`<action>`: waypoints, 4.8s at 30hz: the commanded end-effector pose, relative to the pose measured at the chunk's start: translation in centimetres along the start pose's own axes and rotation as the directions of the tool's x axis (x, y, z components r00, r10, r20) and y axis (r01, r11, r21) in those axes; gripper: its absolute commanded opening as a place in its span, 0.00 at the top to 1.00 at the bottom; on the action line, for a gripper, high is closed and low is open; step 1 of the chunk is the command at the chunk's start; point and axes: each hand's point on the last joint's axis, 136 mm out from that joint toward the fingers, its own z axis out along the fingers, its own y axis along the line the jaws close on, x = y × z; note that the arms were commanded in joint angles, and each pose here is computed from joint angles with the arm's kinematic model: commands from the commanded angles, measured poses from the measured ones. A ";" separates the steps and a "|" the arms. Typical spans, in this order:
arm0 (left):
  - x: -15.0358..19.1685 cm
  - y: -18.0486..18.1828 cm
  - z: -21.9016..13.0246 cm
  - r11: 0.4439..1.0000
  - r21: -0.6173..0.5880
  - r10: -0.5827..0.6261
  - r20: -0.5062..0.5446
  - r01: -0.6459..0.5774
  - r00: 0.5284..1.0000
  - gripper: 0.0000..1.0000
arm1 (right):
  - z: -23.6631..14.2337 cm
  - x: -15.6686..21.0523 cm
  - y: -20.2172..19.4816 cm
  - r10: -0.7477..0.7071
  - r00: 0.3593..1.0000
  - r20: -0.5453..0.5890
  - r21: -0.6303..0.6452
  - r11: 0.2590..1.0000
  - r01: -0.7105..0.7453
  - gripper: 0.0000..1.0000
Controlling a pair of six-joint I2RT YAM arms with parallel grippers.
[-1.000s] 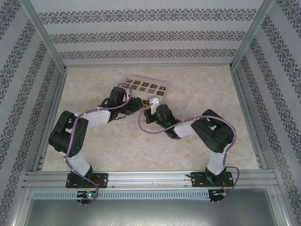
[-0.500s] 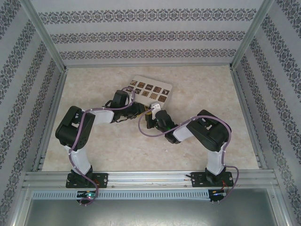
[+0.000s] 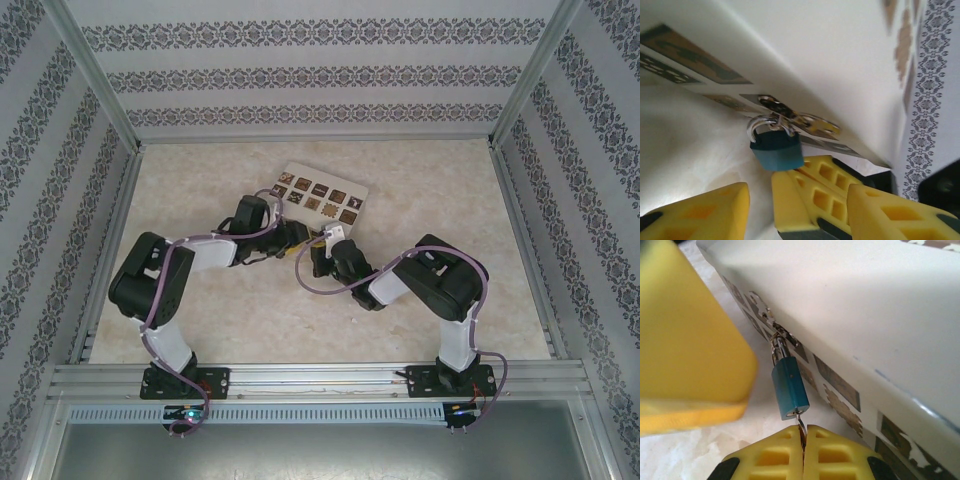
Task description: Unlock the padlock with the key
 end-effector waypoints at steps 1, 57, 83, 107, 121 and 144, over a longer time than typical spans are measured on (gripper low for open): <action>-1.4 -0.9 -3.1 0.999 0.013 0.043 0.066 -0.044 0.997 0.44 | -0.3 -0.3 0.7 0.010 1.000 0.024 -0.011 1.000 -0.010 1.00; -3.1 1.9 -6.5 0.957 0.256 -0.213 0.304 0.136 0.929 0.50 | -0.6 -4.2 5.9 0.494 0.858 -0.138 -0.129 0.850 -0.511 1.00; -3.0 1.6 -1.6 0.914 0.340 -0.298 0.197 0.220 0.934 0.56 | 0.1 -4.5 5.6 0.508 0.850 -0.140 -0.119 0.843 -0.524 1.00; -1.9 0.8 -0.1 0.909 0.342 -0.301 0.143 0.238 0.943 0.71 | 0.2 -4.9 6.3 0.536 0.829 -0.163 -0.149 0.817 -0.557 1.00; -2.1 0.2 -0.3 0.921 0.325 -0.274 0.152 0.214 0.950 0.88 | -0.3 -5.0 5.4 0.547 0.826 -0.140 -0.136 0.815 -0.563 1.00; -2.0 -2.0 -2.9 0.946 0.210 -0.279 0.149 0.246 0.949 0.92 | -6.7 -6.7 2.6 0.218 0.976 0.005 -0.074 0.973 -0.217 0.62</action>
